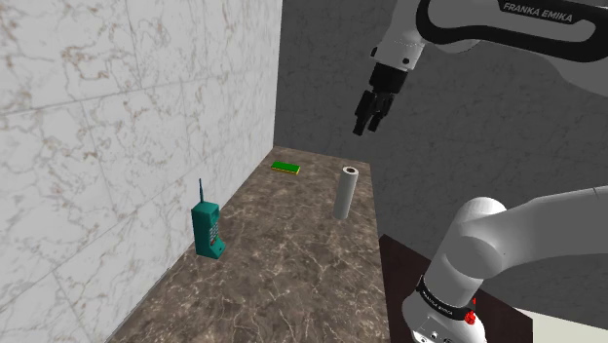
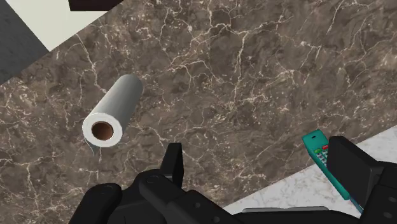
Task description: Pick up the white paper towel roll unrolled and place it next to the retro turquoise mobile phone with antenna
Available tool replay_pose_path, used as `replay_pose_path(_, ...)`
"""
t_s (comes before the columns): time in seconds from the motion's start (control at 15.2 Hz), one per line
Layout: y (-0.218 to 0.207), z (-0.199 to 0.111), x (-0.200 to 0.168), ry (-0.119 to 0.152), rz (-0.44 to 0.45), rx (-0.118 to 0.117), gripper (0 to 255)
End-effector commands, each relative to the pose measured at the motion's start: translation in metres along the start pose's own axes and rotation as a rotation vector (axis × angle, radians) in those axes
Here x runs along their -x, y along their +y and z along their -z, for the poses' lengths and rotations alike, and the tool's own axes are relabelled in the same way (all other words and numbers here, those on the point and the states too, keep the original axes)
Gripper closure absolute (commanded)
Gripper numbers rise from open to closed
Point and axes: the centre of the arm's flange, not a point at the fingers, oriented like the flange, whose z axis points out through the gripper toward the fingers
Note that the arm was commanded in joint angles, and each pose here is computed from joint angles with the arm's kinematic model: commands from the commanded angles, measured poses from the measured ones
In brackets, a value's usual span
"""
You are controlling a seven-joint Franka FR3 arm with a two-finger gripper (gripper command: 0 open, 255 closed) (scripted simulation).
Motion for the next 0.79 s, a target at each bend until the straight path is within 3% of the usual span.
replay_pose_path(0.0, 0.0, 0.0, 0.0, 0.0, 0.0, 0.0, 0)
replay_pose_path(0.73, 0.097, -0.103, -0.003, 0.047, 0.064, 0.034, 0)
